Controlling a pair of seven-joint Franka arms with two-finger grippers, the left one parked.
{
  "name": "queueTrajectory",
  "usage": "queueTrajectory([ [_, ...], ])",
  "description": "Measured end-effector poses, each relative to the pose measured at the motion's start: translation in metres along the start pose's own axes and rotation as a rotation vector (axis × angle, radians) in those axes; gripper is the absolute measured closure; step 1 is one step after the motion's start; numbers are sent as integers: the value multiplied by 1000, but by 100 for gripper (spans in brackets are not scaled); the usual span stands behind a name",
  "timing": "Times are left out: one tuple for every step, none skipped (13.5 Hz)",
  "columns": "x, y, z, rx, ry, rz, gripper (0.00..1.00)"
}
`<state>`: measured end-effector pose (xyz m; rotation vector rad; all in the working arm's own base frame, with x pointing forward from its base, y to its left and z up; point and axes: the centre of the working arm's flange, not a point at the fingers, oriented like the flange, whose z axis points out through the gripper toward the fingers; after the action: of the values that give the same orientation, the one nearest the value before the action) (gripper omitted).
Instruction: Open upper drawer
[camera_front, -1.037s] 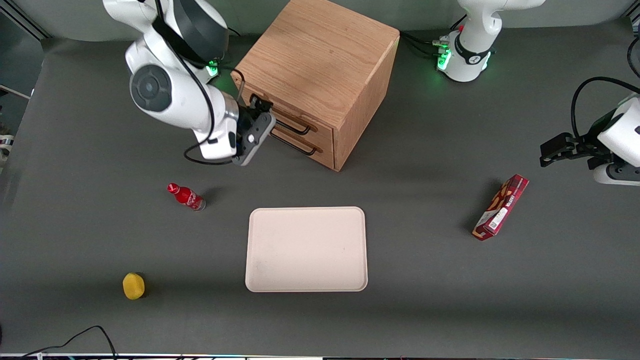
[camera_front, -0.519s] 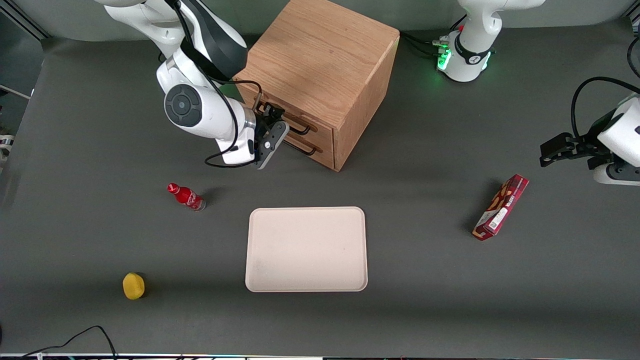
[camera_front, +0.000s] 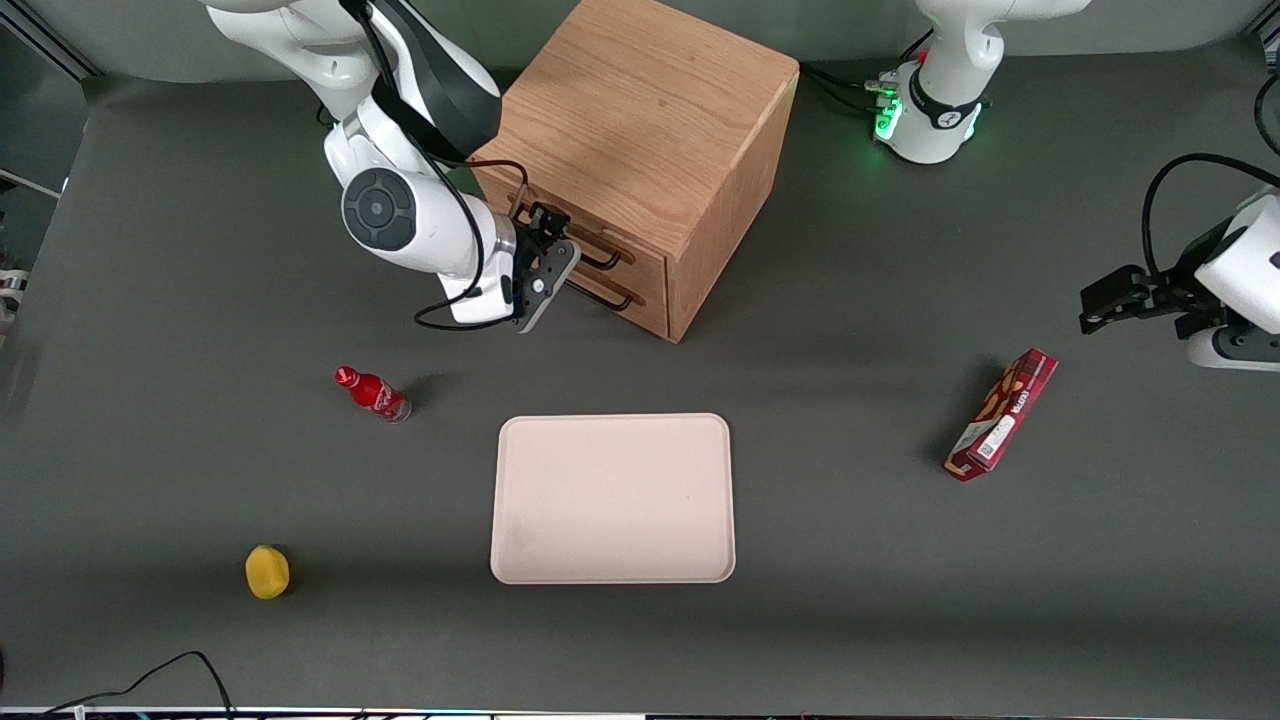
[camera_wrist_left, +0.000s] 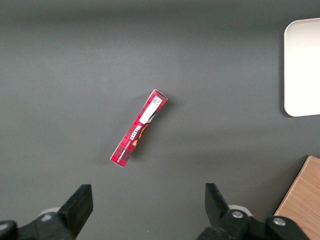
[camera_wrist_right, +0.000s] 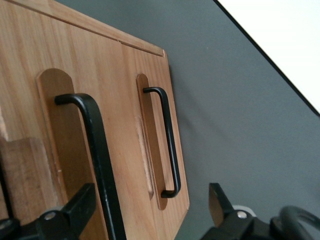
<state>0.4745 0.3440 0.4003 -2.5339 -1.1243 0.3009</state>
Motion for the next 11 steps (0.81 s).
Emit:
queueTrajectory([
  [-1,0,3,5,1,4,0],
  [-1,0,5,7,-1,5,0],
  [-2,0,6,7,-2,6,0],
  [-2,0,7,6,0,6,0],
  [-1,0,7,4,4,6,0],
  [-1,1,7,3,8,6,0],
  [-1,1,7,2,11,7,0],
  [-1,2,7,-2,12,7,0],
  [-1,4,6,-9,13,5,0],
  [-1,6,6,-23,15,1,0],
  [-1,8,6,-35,16,-1,0],
])
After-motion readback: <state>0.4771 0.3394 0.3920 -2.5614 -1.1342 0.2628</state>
